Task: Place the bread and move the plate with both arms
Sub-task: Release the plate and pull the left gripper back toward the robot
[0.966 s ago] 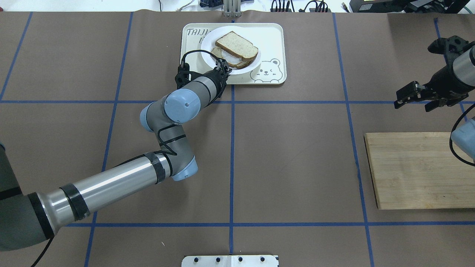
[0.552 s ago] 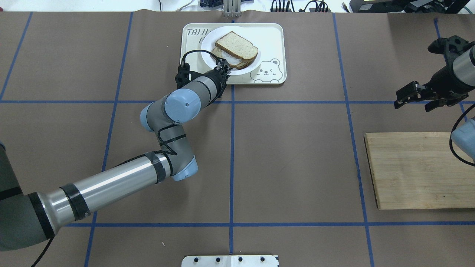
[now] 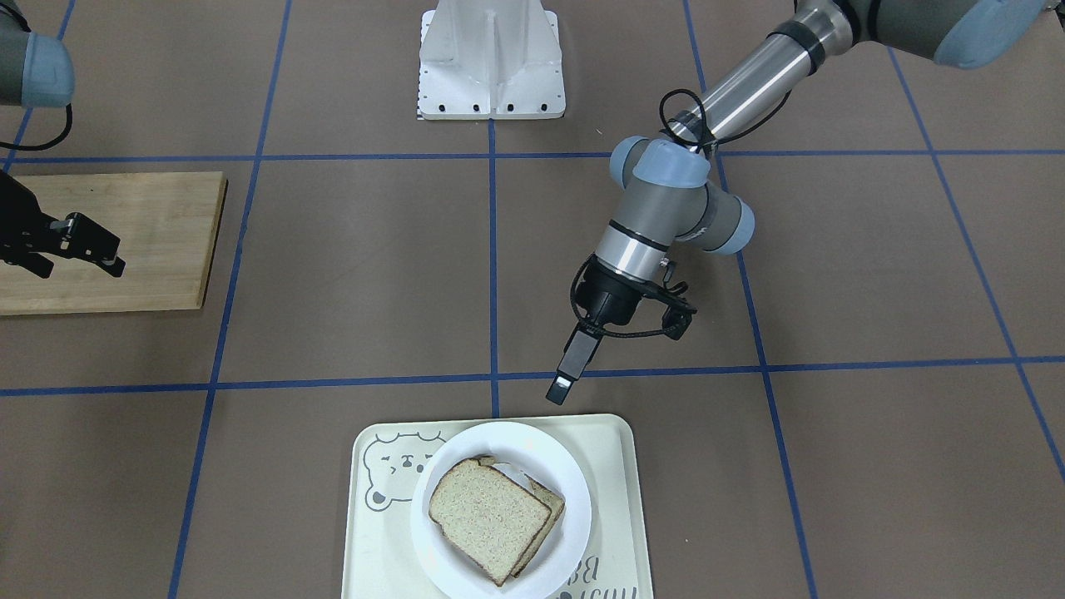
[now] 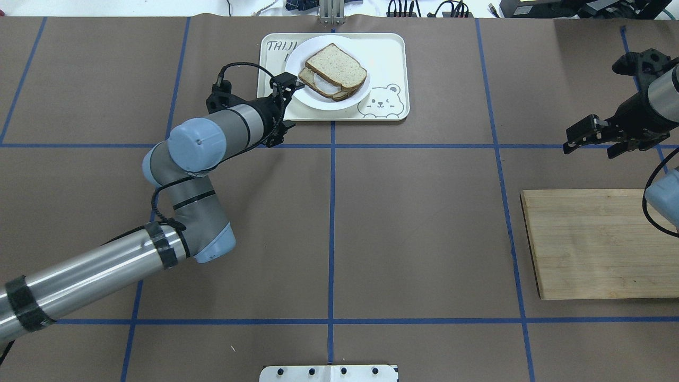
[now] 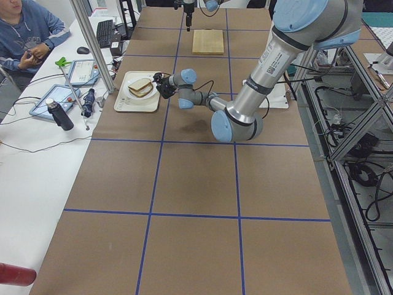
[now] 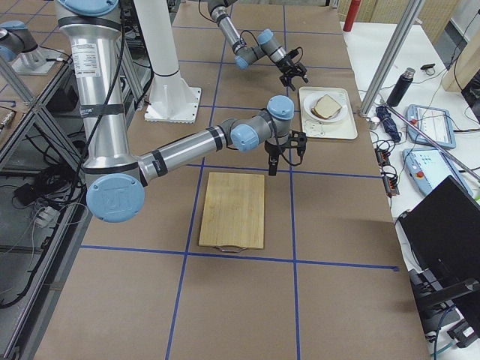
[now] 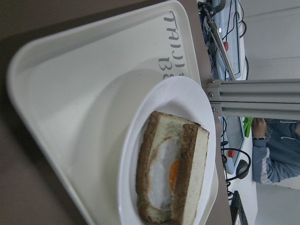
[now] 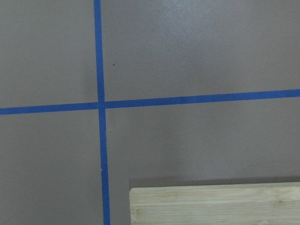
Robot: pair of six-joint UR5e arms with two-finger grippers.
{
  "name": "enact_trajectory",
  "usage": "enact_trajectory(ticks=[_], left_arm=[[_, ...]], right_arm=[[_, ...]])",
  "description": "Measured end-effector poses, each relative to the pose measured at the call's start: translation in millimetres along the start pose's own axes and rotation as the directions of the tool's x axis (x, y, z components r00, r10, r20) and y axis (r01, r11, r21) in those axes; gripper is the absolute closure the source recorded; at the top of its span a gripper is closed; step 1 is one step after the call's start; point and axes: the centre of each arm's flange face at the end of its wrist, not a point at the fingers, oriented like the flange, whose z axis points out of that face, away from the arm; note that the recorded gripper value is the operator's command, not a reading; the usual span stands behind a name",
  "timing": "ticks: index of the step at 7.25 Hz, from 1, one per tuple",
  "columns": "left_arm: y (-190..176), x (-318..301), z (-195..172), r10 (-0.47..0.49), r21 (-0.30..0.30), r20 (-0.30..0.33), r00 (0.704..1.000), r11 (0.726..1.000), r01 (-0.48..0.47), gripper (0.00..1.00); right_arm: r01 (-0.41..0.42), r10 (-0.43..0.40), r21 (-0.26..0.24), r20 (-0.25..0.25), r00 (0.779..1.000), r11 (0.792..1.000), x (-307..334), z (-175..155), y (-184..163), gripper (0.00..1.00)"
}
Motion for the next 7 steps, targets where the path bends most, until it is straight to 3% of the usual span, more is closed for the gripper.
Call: enact_trajectory(ticks=[2, 3, 4, 5, 6, 7], left_arm=[[-41, -35, -54, 0.174, -0.017, 0.037, 0.984, 0.985, -0.174, 0.02], [-71, -55, -83, 0.300, -0.007, 0.059, 0.952, 0.954, -0.300, 0.02], [-106, -71, -104, 0.435, 0.006, 0.095, 0.895, 0.899, -0.438, 0.02], [-152, -83, -124, 0.573, 0.005, 0.151, 0.806, 0.815, -0.580, 0.02], [-206, -86, -144, 0.697, -0.023, 0.230, 0.679, 0.702, -0.712, 0.02], [-260, -83, -164, 0.797, -0.091, 0.322, 0.511, 0.563, -0.821, 0.02]], right_arm=[[0.003, -0.003, 0.008, 0.006, 1.000, 1.000, -2, -4, 0, 0.00], [0.004, -0.004, 0.015, 0.009, 1.000, 1.000, -1, -6, 0, 0.00], [0.004, -0.005, 0.024, 0.012, 1.000, 1.000, 1, -8, -1, 0.00], [0.006, -0.006, 0.034, 0.010, 1.000, 0.999, 3, -10, -2, 0.00], [0.007, -0.007, 0.046, 0.004, 1.000, 0.999, 5, -12, -3, 0.00], [0.007, -0.006, 0.060, -0.005, 1.000, 0.998, 8, -15, -6, 0.00]])
